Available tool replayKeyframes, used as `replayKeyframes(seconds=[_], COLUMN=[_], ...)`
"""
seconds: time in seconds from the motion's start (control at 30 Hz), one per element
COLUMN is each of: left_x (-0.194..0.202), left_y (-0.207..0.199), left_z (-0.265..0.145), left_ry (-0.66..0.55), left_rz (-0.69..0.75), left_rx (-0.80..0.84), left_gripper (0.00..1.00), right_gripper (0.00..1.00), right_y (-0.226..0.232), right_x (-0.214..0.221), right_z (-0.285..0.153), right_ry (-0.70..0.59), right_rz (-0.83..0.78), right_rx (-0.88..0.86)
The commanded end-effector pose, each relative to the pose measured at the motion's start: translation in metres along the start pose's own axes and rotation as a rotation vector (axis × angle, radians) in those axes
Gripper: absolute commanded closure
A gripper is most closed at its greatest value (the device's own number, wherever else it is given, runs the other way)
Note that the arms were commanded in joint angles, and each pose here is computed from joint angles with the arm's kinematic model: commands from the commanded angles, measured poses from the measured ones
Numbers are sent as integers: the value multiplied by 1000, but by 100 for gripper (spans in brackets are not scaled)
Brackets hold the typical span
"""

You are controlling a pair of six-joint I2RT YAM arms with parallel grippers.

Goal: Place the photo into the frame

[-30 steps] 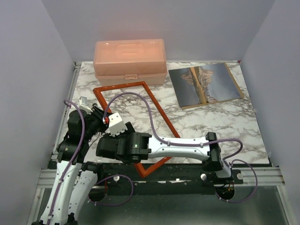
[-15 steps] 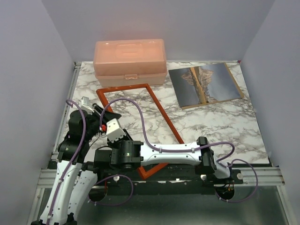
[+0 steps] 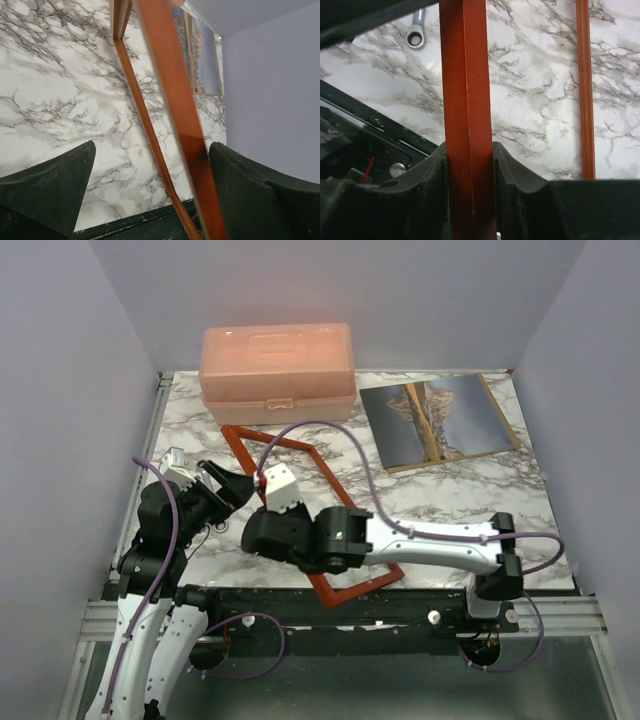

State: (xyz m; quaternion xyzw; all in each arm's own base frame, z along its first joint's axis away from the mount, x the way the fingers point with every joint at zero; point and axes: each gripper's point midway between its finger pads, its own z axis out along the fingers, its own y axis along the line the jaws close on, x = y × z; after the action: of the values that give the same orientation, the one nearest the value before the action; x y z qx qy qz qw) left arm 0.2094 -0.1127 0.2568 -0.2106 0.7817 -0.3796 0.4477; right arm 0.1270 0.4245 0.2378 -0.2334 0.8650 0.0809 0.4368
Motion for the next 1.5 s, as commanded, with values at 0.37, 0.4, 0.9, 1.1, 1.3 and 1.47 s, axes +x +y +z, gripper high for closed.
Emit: replayKeyframes(seconds=[0.37, 0.4, 0.9, 1.1, 1.3, 1.47], left_x=[-4, -2, 26, 30, 34, 36], left_y=[-6, -4, 19, 22, 22, 24], left_z=[-6, -4, 26, 34, 35, 34], left_ry=[-18, -10, 155, 178, 195, 201], left_rz=[71, 72, 81, 79, 84, 90], left_rx=[33, 30, 0, -5, -5, -9], left_gripper=[1, 2, 1, 1, 2, 1], right_gripper=[99, 99, 99, 99, 99, 99], right_y=[-49, -54, -146, -156, -137, -129], right_x=[-102, -101, -35, -36, -46, -52], right_z=[-47, -45, 19, 17, 17, 15], right_ry=[-171, -166, -62, -54, -28, -20], right_rz=[550, 561, 723, 761, 746, 741], right_rx=[-504, -503, -300, -350, -448, -492])
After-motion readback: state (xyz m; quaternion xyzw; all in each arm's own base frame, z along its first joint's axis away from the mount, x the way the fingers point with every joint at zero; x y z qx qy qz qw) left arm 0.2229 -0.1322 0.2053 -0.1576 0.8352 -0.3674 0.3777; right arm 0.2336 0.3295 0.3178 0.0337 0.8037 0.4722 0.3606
